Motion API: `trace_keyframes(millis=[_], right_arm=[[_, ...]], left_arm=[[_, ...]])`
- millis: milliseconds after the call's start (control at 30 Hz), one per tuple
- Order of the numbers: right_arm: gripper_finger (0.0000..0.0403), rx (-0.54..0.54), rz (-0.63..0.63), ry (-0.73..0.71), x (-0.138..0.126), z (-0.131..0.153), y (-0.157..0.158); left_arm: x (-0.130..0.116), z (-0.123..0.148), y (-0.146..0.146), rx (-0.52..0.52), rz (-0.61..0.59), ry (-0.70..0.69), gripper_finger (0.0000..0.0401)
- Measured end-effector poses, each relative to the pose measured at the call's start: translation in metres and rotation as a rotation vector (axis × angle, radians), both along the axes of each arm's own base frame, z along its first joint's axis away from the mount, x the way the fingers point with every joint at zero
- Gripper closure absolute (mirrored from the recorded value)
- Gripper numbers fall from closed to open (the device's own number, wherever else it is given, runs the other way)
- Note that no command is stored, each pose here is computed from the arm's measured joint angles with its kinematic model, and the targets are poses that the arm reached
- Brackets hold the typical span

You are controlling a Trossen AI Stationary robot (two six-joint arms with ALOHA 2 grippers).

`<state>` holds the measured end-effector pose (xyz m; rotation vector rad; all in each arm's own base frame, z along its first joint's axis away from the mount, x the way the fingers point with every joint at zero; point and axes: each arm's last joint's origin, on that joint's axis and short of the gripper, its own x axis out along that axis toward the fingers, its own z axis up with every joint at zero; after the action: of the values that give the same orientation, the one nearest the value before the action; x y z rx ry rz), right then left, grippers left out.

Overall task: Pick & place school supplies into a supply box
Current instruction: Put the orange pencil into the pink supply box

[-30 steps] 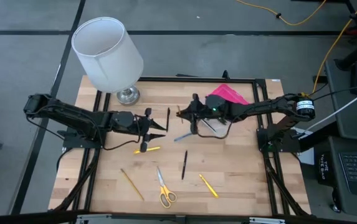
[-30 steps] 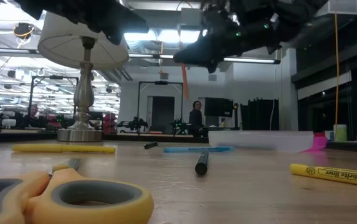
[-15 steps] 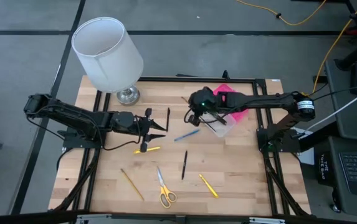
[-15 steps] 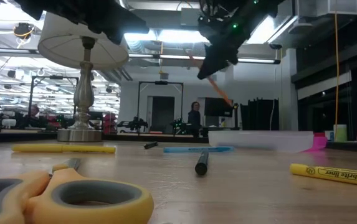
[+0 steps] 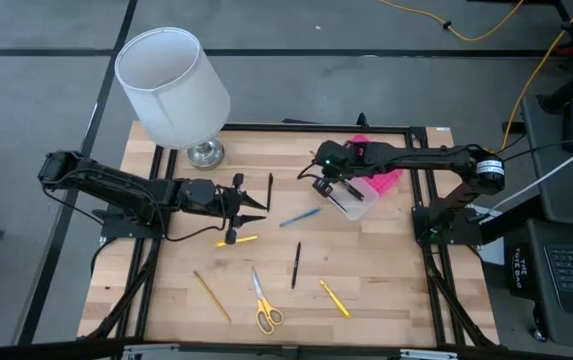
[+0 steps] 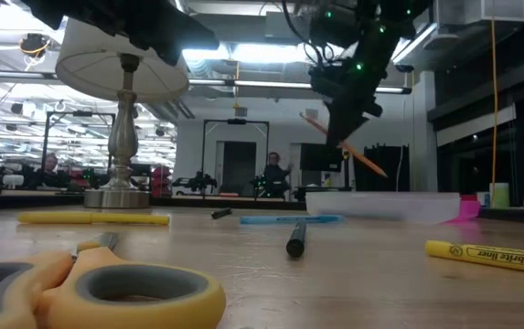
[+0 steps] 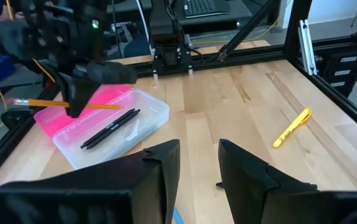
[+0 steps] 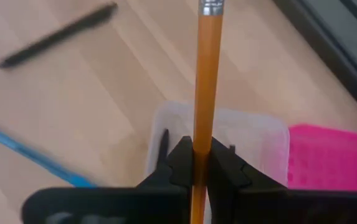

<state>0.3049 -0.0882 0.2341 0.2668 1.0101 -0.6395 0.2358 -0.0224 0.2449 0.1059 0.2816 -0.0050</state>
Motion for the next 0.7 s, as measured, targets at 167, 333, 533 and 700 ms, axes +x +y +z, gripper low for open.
trace_keyframes(millis=[167, 333, 533, 700], right_arm=[[0.0376, 0.026, -0.039, 0.049, -0.01, -0.02, -0.002], [0.0376, 0.071, -0.067, 0.076, -0.018, -0.035, 0.001], [0.0376, 0.099, -0.069, 0.09, -0.023, -0.047, 0.003], [0.0375, 0.108, -0.085, 0.091, -0.026, -0.053, 0.004]], left_arm=[[0.0, 0.0, 0.0, 0.062, -0.009, 0.001, 0.0297], [0.0, 0.0, 0.0, 0.074, -0.013, 0.001, 0.0299], [0.0, 0.0, 0.0, 0.07, -0.012, 0.001, 0.0297], [0.0, 0.0, 0.0, 0.07, -0.012, 0.001, 0.0295]])
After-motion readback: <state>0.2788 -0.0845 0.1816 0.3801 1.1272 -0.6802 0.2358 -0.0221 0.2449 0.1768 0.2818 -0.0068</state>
